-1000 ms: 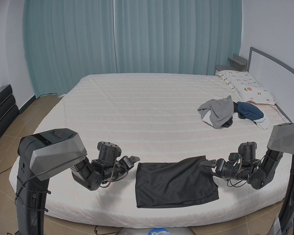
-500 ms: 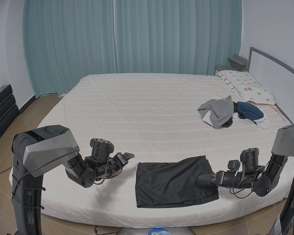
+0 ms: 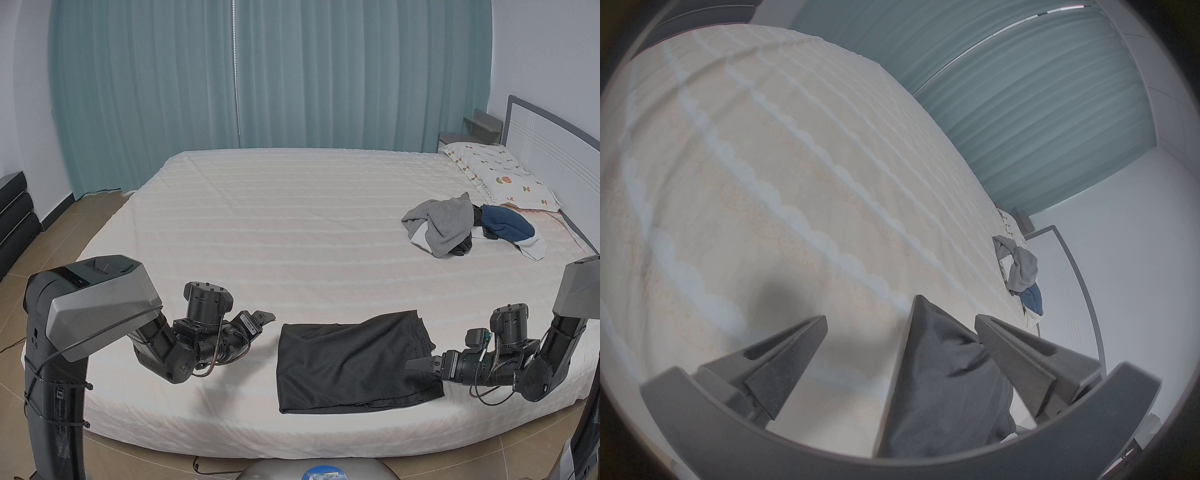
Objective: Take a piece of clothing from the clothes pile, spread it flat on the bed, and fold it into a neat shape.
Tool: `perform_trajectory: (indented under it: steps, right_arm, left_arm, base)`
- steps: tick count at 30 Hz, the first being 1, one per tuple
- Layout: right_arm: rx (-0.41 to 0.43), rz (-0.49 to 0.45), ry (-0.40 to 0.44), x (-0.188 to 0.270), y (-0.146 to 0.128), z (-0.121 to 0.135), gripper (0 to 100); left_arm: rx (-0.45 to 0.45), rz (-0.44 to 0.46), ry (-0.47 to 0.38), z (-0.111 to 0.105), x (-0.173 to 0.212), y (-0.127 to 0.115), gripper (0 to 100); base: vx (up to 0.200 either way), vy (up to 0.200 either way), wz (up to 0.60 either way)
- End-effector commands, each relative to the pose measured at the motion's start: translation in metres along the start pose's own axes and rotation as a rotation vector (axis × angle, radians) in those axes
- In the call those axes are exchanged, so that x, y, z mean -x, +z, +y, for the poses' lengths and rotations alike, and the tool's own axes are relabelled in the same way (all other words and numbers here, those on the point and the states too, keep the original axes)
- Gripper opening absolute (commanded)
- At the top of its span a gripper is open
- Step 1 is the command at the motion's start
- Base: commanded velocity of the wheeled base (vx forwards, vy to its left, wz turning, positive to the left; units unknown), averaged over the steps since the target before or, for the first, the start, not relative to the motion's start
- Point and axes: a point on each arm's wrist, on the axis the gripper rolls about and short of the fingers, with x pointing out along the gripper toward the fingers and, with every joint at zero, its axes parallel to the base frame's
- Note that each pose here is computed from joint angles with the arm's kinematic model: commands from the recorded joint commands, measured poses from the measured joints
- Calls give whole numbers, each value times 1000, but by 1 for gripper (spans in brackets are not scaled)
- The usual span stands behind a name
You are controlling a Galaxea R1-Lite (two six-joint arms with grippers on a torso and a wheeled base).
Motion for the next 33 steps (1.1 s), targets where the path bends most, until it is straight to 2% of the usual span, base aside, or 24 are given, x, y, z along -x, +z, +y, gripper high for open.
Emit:
perform_trajectory:
  steps: [1, 4, 13, 33]
  right_arm:
    - [1, -11, 1, 1, 2, 0, 100]
    - [1, -14, 0, 0, 3, 0, 100]
    - [14, -17, 15, -4, 5, 4, 100]
    - [45, 48, 54, -30, -6, 15, 100]
  left_arm:
    - [3, -3, -2, 0, 0, 2, 100]
    - [2, -2, -2, 0, 0, 1, 100]
    - [-8, 1, 5, 1, 0, -1, 100]
    - [-4, -5, -2, 0, 0, 1, 100]
  base:
    - [0, 0, 0]
    - [0, 0, 0]
    - [0, -200, 0]
    - [0, 0, 0]
